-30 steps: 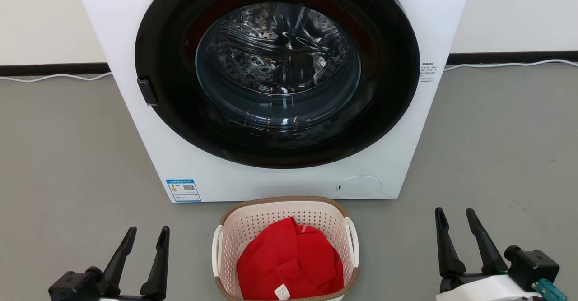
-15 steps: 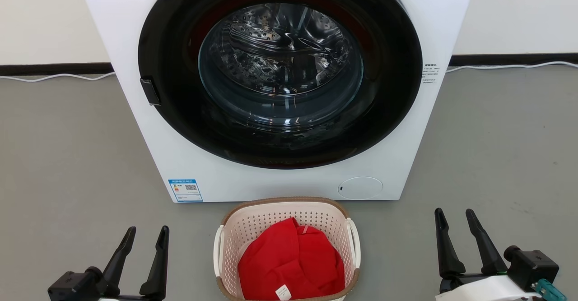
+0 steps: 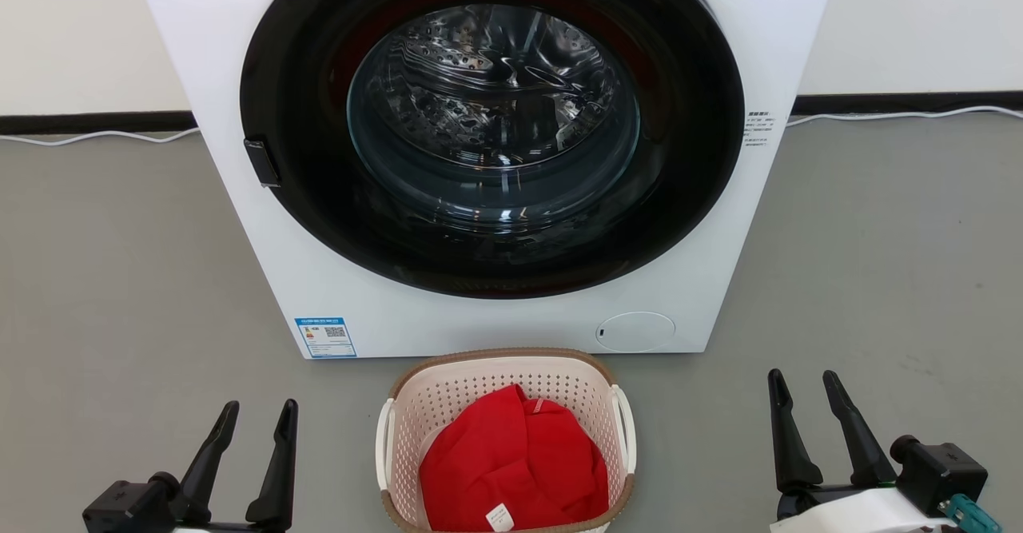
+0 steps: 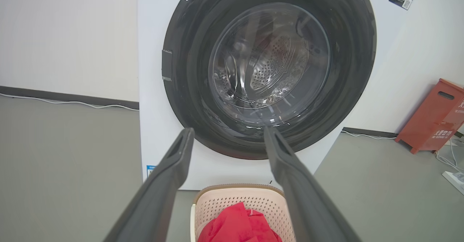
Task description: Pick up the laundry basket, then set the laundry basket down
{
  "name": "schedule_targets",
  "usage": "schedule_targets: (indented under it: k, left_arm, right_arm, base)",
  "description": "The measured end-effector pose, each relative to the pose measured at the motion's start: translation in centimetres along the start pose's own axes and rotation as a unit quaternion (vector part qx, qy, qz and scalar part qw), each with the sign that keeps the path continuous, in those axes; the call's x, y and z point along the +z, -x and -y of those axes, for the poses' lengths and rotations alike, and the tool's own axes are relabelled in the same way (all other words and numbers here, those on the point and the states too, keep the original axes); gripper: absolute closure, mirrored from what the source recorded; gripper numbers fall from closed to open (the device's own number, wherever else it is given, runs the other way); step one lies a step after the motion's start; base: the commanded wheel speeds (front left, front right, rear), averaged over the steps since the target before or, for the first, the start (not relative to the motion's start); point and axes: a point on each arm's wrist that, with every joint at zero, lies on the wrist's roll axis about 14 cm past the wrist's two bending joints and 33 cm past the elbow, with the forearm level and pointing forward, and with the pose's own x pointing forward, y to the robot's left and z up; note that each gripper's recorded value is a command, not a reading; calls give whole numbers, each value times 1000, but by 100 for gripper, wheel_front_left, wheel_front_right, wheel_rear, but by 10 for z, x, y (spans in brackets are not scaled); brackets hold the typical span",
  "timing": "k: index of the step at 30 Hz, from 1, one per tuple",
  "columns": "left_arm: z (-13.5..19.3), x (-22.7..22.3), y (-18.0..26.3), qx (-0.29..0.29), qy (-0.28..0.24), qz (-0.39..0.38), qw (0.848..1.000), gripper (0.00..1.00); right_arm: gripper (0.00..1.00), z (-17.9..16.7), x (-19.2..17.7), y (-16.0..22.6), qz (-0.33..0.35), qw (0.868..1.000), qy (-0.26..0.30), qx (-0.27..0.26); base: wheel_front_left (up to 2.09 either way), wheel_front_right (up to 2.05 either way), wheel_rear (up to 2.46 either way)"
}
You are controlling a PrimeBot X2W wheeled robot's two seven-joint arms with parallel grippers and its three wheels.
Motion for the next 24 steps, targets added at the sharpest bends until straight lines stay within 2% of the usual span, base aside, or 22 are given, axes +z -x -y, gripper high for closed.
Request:
schedule_targets:
  k: [3,4,10,24]
  left_arm:
    - [0,0,0,0,2,0,1000,0]
    - [1,-1,0,0,6,0,1000,100]
    - [2,-28,10,14,30,-38,999,100]
    - [-6,-34,11,42,100,-52,993,100]
  right_arm:
    - [0,0,0,0,0,1000,0,0]
    - [100,0,0,0,0,1000,0,-1]
    - [100,8,-26,14,-42,999,-9,-16]
    - [100,15,-31,15,-53,994,-85,-40]
  base:
    - [0,0,0]
    - [0,0,0]
    - [0,0,0]
    - [0,0,0]
